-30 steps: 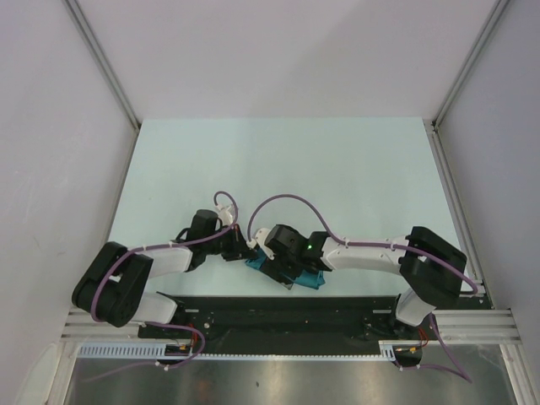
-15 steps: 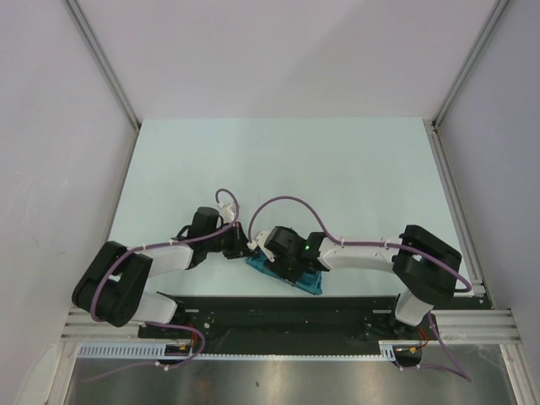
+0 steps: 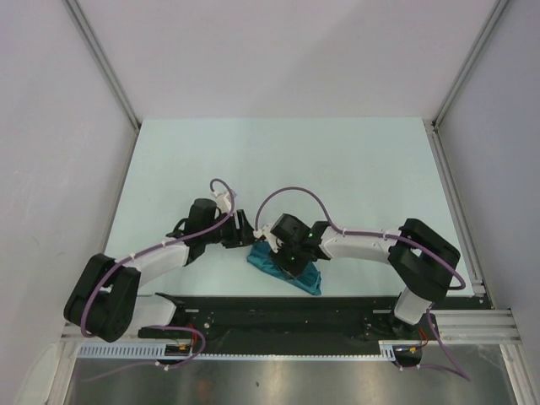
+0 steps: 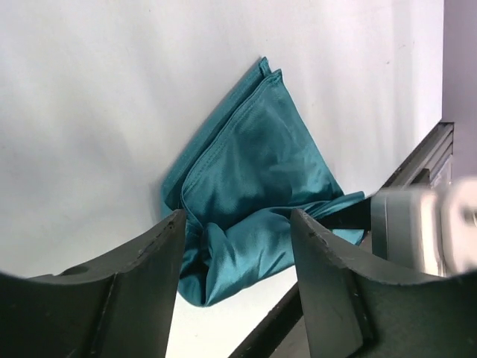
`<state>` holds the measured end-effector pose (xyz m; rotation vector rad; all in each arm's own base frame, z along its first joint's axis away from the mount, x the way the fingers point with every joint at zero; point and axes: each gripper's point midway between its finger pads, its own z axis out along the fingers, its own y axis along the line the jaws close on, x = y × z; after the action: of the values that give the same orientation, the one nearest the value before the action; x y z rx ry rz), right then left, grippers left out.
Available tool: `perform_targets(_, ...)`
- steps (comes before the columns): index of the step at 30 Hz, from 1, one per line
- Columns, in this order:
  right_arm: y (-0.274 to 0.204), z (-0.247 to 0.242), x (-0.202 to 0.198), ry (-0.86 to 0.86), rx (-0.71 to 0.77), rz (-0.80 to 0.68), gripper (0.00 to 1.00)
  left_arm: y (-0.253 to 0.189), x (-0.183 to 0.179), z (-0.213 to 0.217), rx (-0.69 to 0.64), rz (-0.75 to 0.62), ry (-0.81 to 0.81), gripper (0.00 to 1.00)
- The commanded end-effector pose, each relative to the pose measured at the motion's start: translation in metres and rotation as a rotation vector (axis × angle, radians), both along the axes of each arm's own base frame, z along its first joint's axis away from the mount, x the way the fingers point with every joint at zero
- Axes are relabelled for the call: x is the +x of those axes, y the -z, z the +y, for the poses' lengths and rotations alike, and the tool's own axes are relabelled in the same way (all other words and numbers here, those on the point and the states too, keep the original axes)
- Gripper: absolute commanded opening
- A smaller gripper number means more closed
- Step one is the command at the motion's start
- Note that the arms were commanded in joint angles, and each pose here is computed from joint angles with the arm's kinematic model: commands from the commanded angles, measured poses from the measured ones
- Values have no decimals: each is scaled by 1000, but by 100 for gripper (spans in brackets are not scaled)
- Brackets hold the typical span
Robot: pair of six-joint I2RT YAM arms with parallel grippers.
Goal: Fold the napkin, place the utensils inside, and roll it up
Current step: Roll the napkin with the utensil
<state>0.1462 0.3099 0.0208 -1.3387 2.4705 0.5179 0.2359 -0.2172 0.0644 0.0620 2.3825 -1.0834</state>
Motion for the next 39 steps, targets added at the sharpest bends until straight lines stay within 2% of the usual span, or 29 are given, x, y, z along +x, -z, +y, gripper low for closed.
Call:
perform_targets(1,24,-14,-32,-14,-29,228,30,3,-3,9,40,-46,2,64)
perform_targets(5,19,-10,-36,-14,47,349,29,16,-15,9,31,-9,24,66)
perform_targets(12,15,-10,-28,9,118,475,29,21,-17,5,3,-5,37,71)
perform_targets(20,16,-12,-20,37,156,561,29,30,-14,-5,-38,25,66,68)
perform_targets(23,19,-11,-17,42,163,578,30,35,-16,-7,-52,47,77,57)
perform_targets(24,18,-11,-16,44,166,580,31,37,-17,-8,-53,55,81,48)
perform_targets(26,20,-11,-13,52,169,584,31,38,-18,-9,-56,63,86,38)
perform_targets(27,19,-10,-11,56,171,582,31,40,-19,-8,-53,70,88,28)
perform_targets(28,18,-9,-8,58,176,573,32,40,-19,-9,-54,71,91,23)
perform_targets(29,16,-10,-3,69,177,561,34,42,-20,-8,-48,81,92,17)
perform_targets(30,15,-9,4,94,173,535,35,44,-20,-8,-42,83,94,7)
perform_targets(31,8,-9,13,109,177,484,36,44,-19,-8,-40,85,95,4)
perform_targets(32,3,-8,17,117,184,461,44,46,-21,-7,-32,100,97,1)
perform_targets(37,-45,-1,48,147,235,218,59,47,-19,-8,-16,127,103,0)
perform_targets(38,-65,1,52,142,265,147,63,47,-18,-8,-11,132,101,0)
perform_targets(39,-67,0,55,149,233,62,65,48,-18,-7,-2,140,100,0)
